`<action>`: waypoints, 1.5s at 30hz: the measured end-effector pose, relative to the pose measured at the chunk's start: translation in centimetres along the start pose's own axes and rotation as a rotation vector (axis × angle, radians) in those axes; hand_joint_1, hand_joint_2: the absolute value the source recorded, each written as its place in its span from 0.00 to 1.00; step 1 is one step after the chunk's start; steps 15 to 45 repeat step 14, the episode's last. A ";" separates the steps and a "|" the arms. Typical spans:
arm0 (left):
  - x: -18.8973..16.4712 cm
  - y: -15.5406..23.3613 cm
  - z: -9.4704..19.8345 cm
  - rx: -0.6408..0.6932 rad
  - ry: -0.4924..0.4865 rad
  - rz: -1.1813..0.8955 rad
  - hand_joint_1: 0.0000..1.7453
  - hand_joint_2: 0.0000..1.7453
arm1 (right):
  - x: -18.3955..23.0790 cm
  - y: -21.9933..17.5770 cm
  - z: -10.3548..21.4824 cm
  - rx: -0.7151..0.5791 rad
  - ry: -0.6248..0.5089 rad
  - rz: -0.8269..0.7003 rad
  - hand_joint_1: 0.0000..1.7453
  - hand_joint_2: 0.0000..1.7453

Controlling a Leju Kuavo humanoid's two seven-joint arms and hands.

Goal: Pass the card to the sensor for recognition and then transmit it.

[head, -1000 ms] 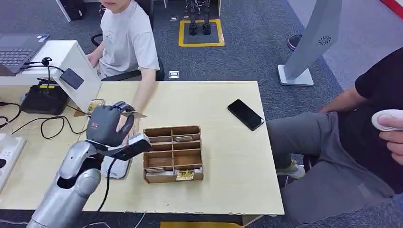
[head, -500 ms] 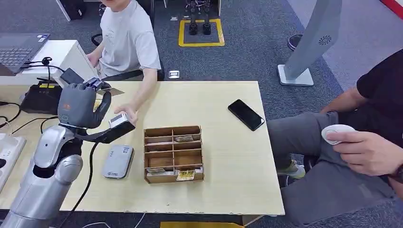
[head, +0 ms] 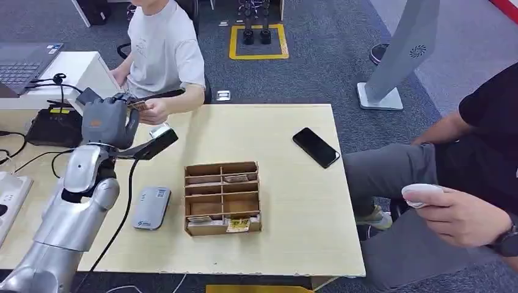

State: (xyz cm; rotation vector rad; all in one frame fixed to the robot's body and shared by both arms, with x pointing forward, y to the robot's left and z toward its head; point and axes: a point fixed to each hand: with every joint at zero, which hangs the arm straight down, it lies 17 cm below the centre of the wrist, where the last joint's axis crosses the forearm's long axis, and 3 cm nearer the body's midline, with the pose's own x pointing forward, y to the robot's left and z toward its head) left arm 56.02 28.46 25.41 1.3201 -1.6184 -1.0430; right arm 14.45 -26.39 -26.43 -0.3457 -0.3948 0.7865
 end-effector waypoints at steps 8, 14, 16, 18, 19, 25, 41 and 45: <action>-0.2 -1.0 0.2 -0.023 0.009 0.001 0.00 1.00 | 0.0 0.0 0.0 0.000 -0.001 0.001 0.00 0.00; -0.5 -0.5 0.6 0.026 -0.001 0.028 0.00 1.00 | 0.2 0.0 0.0 -0.001 -0.011 0.002 0.00 0.00; -0.5 -0.5 0.6 0.026 -0.001 0.028 0.00 1.00 | 0.2 0.0 0.0 -0.001 -0.011 0.002 0.00 0.00; -0.5 -0.5 0.6 0.026 -0.001 0.028 0.00 1.00 | 0.2 0.0 0.0 -0.001 -0.011 0.002 0.00 0.00; -0.5 -0.5 0.6 0.026 -0.001 0.028 0.00 1.00 | 0.2 0.0 0.0 -0.001 -0.011 0.002 0.00 0.00; -0.5 -0.5 0.6 0.026 -0.001 0.028 0.00 1.00 | 0.2 0.0 0.0 -0.001 -0.011 0.002 0.00 0.00; -0.5 -0.5 0.6 0.026 -0.001 0.028 0.00 1.00 | 0.2 0.0 0.0 -0.001 -0.011 0.002 0.00 0.00; -0.5 -0.5 0.6 0.026 -0.001 0.028 0.00 1.00 | 0.2 0.0 0.0 -0.001 -0.011 0.002 0.00 0.00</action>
